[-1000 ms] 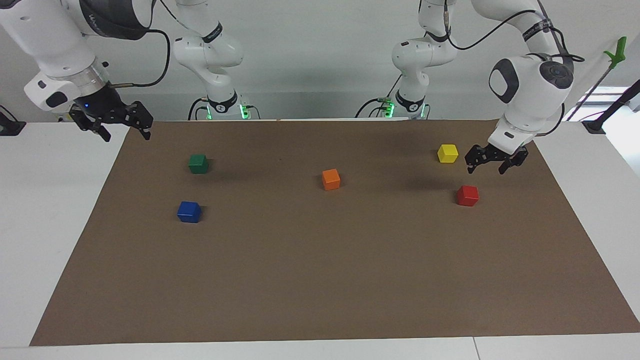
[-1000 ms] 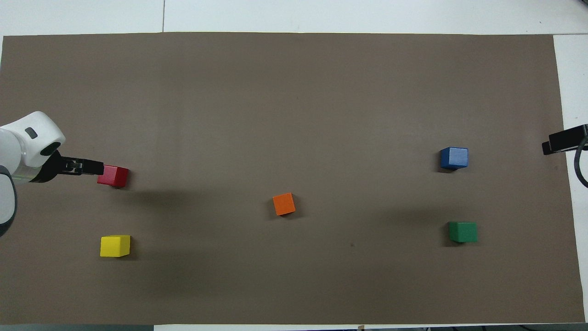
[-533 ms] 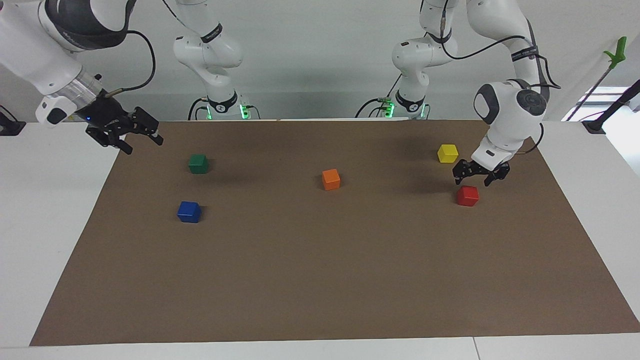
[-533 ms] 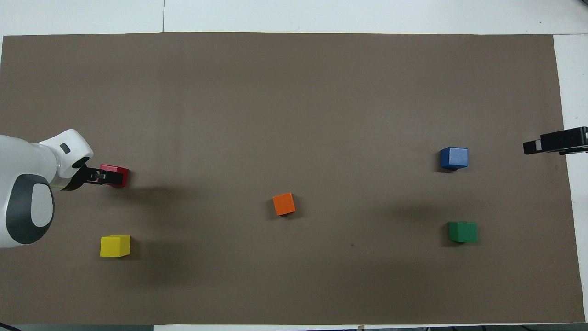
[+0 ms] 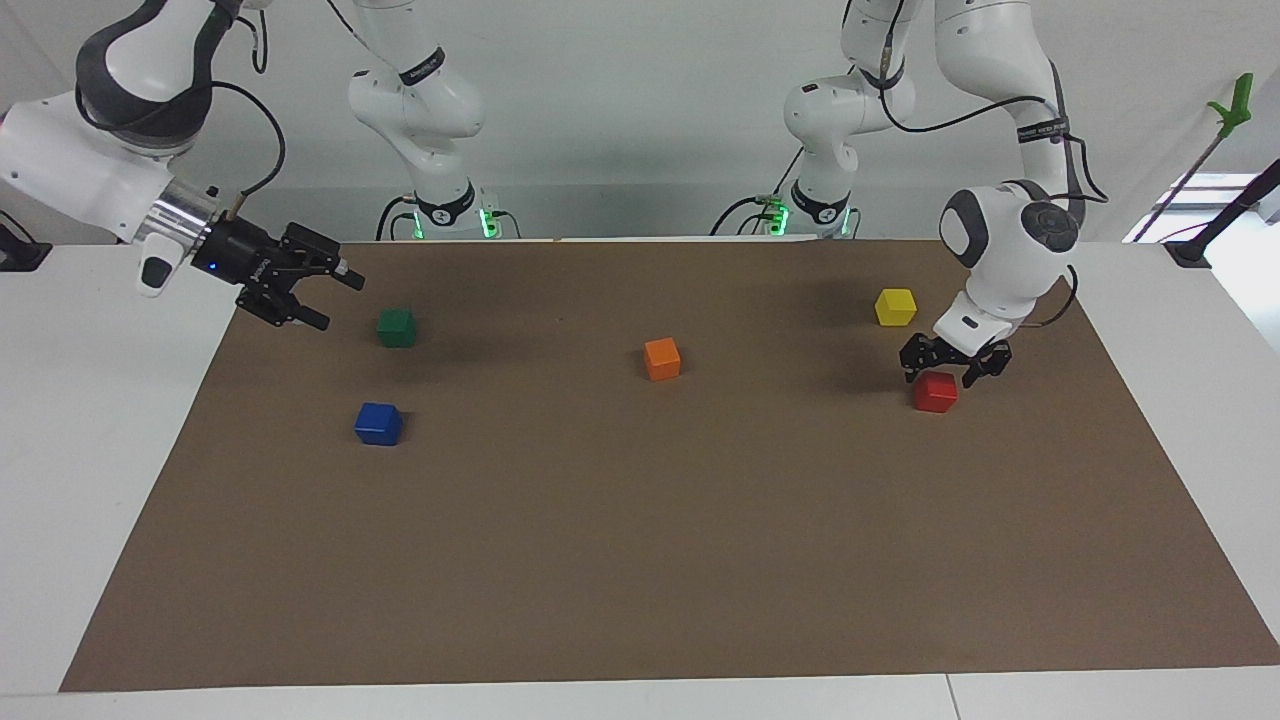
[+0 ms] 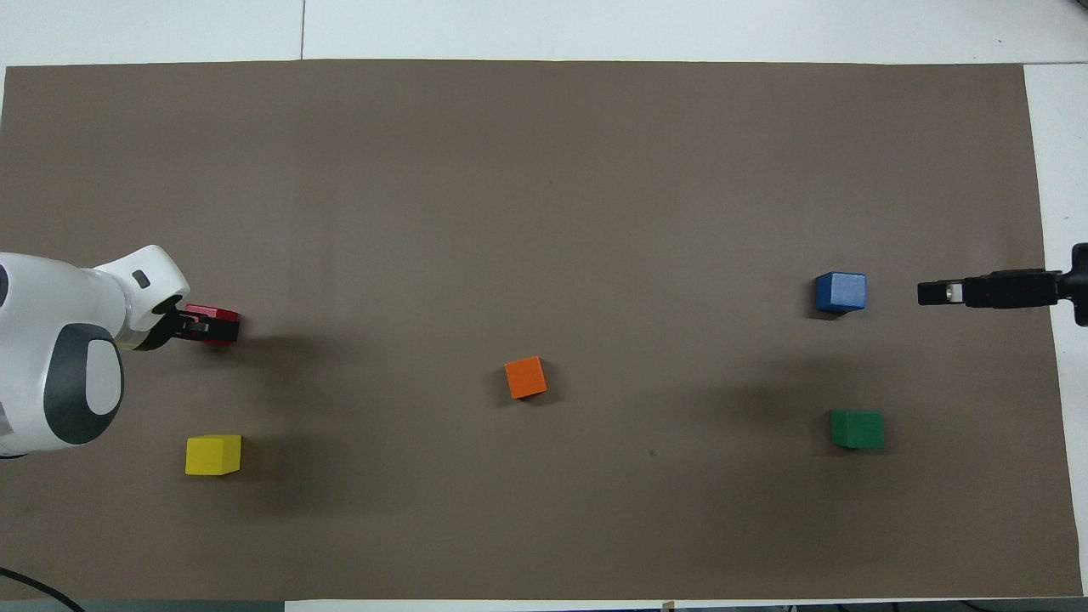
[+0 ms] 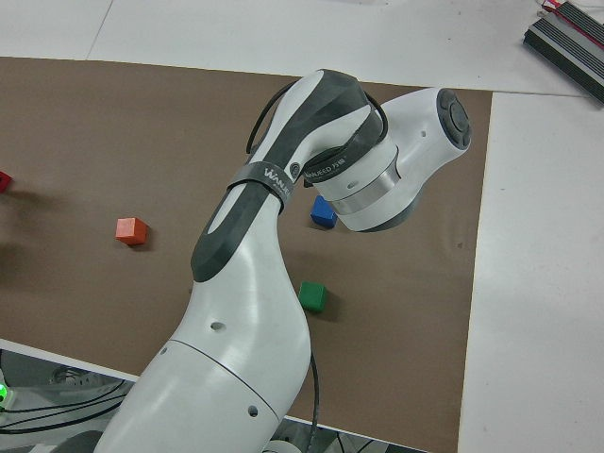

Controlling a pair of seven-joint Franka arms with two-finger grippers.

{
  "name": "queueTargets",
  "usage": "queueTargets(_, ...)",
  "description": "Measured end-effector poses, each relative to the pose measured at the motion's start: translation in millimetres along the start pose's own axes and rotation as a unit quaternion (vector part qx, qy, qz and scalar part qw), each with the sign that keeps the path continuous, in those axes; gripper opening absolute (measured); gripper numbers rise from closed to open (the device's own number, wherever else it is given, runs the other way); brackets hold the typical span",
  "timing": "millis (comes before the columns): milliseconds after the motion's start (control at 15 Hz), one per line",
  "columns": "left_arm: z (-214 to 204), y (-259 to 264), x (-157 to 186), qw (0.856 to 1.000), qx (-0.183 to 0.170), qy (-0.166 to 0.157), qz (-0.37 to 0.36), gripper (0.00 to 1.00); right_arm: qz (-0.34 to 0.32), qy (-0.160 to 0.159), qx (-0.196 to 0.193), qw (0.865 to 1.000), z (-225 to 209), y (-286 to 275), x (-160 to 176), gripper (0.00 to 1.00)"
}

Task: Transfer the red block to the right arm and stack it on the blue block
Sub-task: 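Lift the red cube with the left gripper while the right gripper approaches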

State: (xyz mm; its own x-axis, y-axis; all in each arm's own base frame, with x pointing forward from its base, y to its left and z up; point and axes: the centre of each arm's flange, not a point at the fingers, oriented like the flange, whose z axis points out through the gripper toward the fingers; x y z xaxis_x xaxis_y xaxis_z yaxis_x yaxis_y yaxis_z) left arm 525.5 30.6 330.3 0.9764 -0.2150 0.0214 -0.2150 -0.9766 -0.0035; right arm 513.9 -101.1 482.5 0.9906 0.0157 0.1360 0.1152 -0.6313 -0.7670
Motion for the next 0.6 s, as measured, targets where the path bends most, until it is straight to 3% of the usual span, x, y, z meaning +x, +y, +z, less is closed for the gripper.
queueTargets(133,7,-1,1,1.0,-0.001,-0.001,0.002,1.0,0.013,0.012,0.051,0.999,16,1,-4,1.0)
queueTargets(200,10,-1,1,1.0,-0.002,-0.002,0.002,0.92,0.02,0.015,0.073,0.997,23,0,-5,1.0)
queueTargets(333,14,-1,1,1.0,-0.002,-0.004,0.002,0.86,0.028,0.016,0.127,0.991,41,0,-12,1.0)
queueTargets(467,10,-3,3,1.0,-0.002,-0.003,-0.01,0.6,0.036,0.009,0.174,0.984,60,5,-23,1.0)
queueTargets(533,7,-4,5,1.0,-0.003,-0.005,-0.02,0.54,0.041,0.006,0.197,0.98,69,6,-27,1.0)
queueTargets(600,2,-4,8,0.999,-0.003,-0.007,-0.031,0.54,0.045,0.003,0.222,0.974,78,3,-28,1.0)
